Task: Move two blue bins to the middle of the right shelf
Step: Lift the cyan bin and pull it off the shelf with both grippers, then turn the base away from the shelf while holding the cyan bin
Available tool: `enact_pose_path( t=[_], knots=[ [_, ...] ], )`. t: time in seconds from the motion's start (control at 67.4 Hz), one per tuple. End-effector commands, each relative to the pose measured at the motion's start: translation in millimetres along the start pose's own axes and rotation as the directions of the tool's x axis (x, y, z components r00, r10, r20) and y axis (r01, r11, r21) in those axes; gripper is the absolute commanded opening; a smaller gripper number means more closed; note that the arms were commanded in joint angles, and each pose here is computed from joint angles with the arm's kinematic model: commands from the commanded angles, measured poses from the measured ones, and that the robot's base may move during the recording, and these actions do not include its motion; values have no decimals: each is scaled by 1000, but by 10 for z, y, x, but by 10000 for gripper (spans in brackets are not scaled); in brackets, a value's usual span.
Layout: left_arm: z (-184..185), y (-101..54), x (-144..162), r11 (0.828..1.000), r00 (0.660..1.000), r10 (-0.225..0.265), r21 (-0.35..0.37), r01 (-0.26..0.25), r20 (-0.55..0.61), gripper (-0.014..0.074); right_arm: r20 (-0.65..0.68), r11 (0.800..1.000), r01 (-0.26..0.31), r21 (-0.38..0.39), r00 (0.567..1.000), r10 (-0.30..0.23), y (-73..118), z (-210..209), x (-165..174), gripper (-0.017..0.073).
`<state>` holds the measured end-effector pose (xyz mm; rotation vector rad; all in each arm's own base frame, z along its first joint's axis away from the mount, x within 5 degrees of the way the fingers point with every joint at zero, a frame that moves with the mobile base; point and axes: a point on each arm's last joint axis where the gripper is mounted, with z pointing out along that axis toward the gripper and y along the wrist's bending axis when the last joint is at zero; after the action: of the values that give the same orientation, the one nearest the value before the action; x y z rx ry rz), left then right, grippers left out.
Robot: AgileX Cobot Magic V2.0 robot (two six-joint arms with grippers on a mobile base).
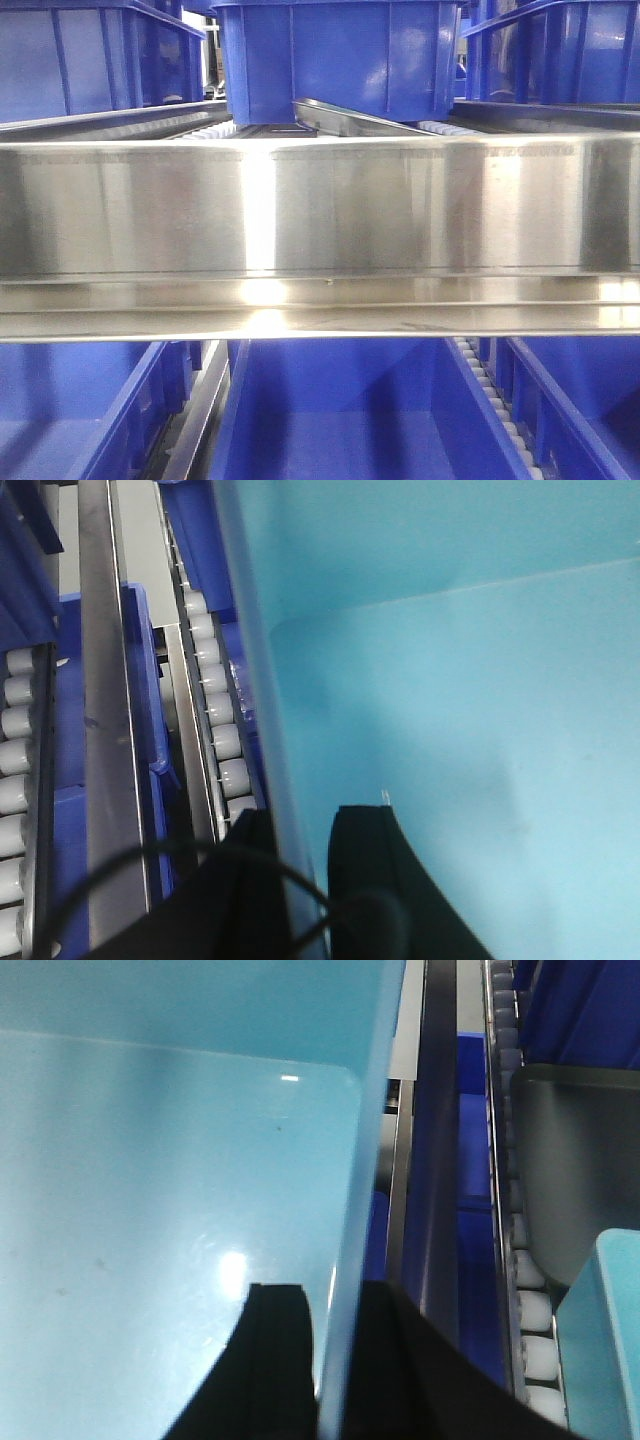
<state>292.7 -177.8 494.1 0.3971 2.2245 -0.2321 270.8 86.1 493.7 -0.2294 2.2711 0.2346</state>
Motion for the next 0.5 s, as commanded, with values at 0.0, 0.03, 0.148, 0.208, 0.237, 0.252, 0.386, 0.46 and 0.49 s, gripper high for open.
enact_pose_path(
  t=[0.0, 0.03, 0.148, 0.208, 0.237, 0.252, 0.386, 0.46, 0.49],
  knots=[
    [-134, -32, -51, 999, 998, 6, 36, -8, 62, -111, 41, 1000, 16, 10, 999, -16, -16, -66, -32, -151],
    [-134, -32, -51, 999, 998, 6, 36, -8, 62, -111, 41, 1000, 16, 10, 999, -16, -16, -66, -32, -151],
    [-134, -27, -52, 999, 998, 8, 30, -10, 63, -111, 41, 1000, 16, 10, 999, -16, -16, -66, -32, -151],
    [-134, -26, -52, 1000, 998, 8, 30, -10, 63, -111, 41, 1000, 16, 10, 999, -16, -16, -66, -32, -151],
    [-134, -26, -52, 1000, 998, 8, 30, -10, 63, -111, 41, 1000, 16, 10, 999, -16, -16, -66, -32, -151],
    [-134, -26, -52, 1000, 998, 8, 30, -10, 63, -111, 41, 1000, 16, 10, 999, -16, -16, -66, -32, -151],
    [-134, -26, -52, 1000, 998, 8, 30, -10, 63, -111, 41, 1000, 16, 10, 999, -16, -16, -66, -32, -151],
    [-134, -26, -52, 1000, 998, 8, 30, -10, 63, -111, 41, 1000, 16, 10, 999, -16, -16, -66, -32, -151],
    [-134, -26, -52, 1000, 998, 8, 30, -10, 63, -111, 41, 1000, 16, 10, 999, -16, -16, -66, -32, -151]
  ],
)
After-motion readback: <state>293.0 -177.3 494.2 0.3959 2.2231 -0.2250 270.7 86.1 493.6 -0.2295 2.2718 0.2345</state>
